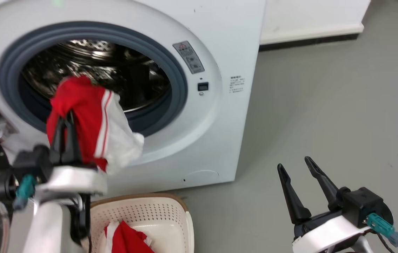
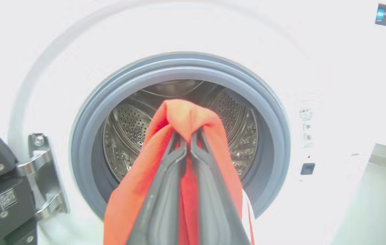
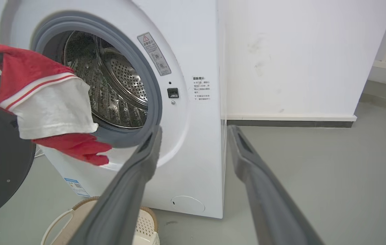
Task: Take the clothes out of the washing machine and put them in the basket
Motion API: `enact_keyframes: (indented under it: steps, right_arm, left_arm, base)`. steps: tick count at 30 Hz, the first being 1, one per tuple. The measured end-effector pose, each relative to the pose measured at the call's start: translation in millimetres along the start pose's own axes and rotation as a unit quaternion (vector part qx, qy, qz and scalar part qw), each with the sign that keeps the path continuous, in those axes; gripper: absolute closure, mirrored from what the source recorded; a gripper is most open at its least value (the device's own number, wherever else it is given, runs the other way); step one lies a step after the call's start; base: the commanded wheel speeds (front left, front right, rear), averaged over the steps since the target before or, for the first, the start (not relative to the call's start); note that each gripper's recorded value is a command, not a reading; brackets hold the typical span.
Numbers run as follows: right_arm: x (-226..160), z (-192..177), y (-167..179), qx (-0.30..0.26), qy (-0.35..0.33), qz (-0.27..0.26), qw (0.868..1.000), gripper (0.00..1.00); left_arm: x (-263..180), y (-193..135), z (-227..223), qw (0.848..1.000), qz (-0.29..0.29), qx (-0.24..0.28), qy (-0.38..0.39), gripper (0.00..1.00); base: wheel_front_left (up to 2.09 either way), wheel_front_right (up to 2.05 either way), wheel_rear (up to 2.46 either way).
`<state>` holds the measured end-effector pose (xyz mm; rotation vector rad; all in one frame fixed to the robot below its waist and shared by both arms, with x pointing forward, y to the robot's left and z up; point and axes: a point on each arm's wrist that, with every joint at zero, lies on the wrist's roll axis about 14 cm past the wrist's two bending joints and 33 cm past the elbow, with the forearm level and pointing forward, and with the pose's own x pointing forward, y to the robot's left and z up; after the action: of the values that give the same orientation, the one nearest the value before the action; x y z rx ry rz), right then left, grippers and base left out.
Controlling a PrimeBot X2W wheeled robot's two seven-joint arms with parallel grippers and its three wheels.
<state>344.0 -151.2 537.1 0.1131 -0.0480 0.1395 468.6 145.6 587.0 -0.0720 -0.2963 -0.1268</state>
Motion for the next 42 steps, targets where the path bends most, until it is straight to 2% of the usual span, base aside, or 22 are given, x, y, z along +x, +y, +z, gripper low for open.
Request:
enact_keyframes:
  steps: [5, 8, 13, 17, 22, 30, 42]
  right_arm:
    - [-3.9, 9.4, 10.8, -0.001, -0.011, 0.016, 1.0, 0.0]
    - [-4.6, 8.6, 13.6, -0.001, -0.008, 0.02, 1.0, 0.0]
    - [1.0, 4.5, 13.2, 0.0, 0.0, 0.021, 1.0, 0.0]
    - [9.9, -5.2, 15.2, 0.0, 0.015, 0.027, 1.0, 0.0]
    - [30.5, -14.5, 18.6, 0.003, 0.023, 0.038, 0.999, 0.0]
    - [62.5, -48.5, 15.4, 0.012, 0.055, 0.043, 0.997, 0.0]
    - [93.5, -125.8, 4.6, 0.03, 0.126, 0.04, 0.991, 0.0]
  left_arm:
    - [-42.6, 4.1, 17.6, 1.0, 0.013, -0.001, -0.016, 1.0]
    - [-66.8, 3.8, 13.1, 1.0, 0.025, -0.007, -0.005, 1.0]
    - [-105.3, 5.8, -26.1, 0.996, 0.048, -0.02, 0.075, 1.0]
    - [-133.6, 0.2, -79.1, 0.983, 0.055, -0.045, 0.168, 1.0]
    - [-164.8, -2.9, -150.7, 0.955, 0.063, -0.063, 0.284, 1.0]
    - [-171.6, 1.3, -246.1, 0.904, 0.082, -0.078, 0.413, 1.0]
    - [-179.2, 2.0, -358.9, 0.82, 0.131, -0.085, 0.551, 1.0]
  base:
    - [0.0, 0.0, 0.0]
    - [0.0, 0.0, 0.0]
    - [0.0, 0.0, 0.0]
    - [0.0, 0.0, 0.0]
    - [0.0, 0.0, 0.0]
    - [0.0, 0.0, 0.0]
    - [0.0, 0.0, 0.0]
